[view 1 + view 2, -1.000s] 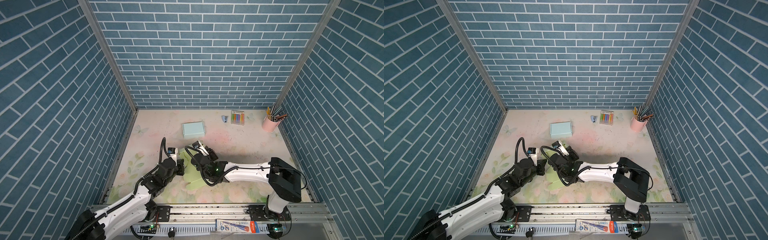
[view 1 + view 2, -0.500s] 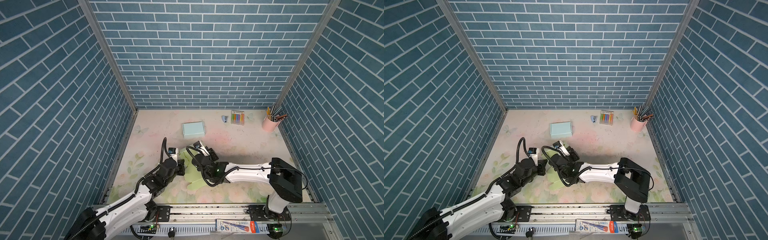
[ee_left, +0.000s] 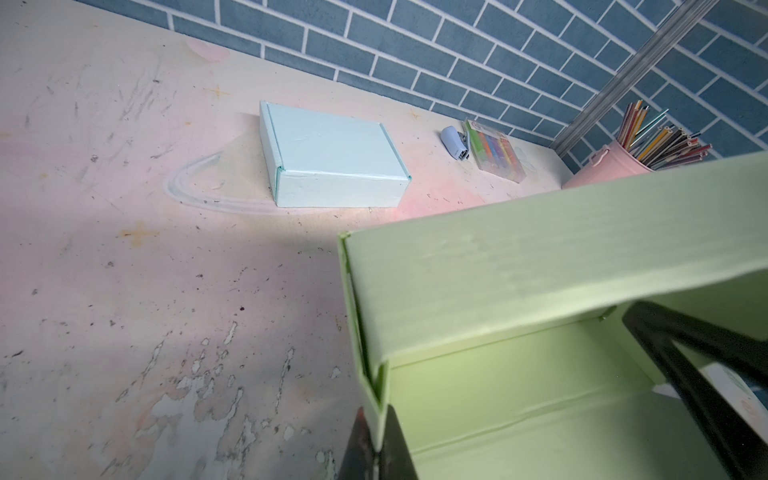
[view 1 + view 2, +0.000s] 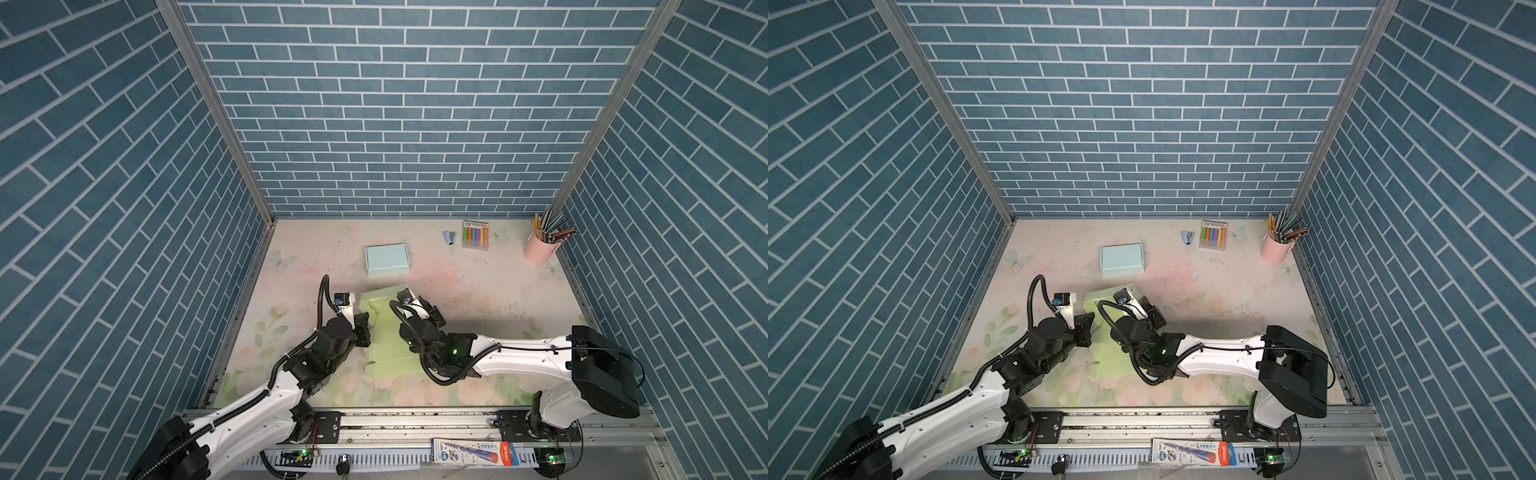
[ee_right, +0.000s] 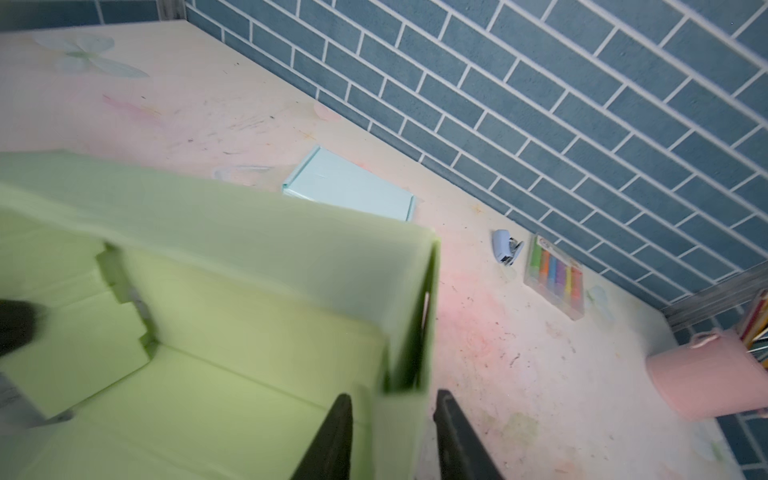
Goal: Fold the paper box
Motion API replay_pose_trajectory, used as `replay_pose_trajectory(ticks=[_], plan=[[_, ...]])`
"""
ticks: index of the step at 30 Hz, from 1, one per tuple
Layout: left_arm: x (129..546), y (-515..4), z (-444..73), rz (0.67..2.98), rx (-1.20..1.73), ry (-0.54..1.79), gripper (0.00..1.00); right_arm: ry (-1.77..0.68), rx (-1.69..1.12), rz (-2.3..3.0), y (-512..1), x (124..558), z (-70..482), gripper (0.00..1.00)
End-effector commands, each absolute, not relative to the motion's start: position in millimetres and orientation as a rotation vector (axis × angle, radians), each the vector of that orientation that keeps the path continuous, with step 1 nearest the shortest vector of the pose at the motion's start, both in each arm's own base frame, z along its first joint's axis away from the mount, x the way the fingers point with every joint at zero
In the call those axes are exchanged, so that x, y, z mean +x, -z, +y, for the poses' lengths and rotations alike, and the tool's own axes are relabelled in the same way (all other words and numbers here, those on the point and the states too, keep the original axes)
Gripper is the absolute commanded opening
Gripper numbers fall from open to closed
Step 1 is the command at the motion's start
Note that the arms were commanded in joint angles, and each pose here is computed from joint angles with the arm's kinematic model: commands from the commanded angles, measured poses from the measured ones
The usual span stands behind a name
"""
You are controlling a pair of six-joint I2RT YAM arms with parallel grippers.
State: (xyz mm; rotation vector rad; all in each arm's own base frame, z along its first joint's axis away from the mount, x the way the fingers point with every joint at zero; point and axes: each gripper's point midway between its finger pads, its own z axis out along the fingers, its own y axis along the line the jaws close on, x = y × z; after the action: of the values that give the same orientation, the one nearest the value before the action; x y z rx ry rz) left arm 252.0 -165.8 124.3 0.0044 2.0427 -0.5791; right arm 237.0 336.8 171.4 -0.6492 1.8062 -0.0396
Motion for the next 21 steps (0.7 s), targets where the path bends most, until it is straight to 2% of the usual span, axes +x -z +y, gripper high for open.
replay_pose_trajectory(ticks=[1, 4, 11, 15, 21], plan=[[254, -125, -161, 2.012, -0.024, 0.559, 0.0, -0.119, -0.598, 1.792, -191, 225, 338, 0.45], [254, -121, -159, 2.013, -0.021, 0.546, 0.0, -0.241, -0.598, 1.772, -206, 210, 333, 0.53], [251, -124, -166, 1.965, 0.105, 0.541, 0.0, -0.601, -0.562, 1.664, -263, 180, 309, 0.59], [243, -129, -178, 1.915, 0.213, 0.595, 0.0, -0.746, -0.475, 1.706, -269, 200, 285, 0.62], [226, -132, -199, 1.868, 0.378, 0.66, 0.0, -0.957, -0.4, 1.817, -234, 234, 275, 0.61]])
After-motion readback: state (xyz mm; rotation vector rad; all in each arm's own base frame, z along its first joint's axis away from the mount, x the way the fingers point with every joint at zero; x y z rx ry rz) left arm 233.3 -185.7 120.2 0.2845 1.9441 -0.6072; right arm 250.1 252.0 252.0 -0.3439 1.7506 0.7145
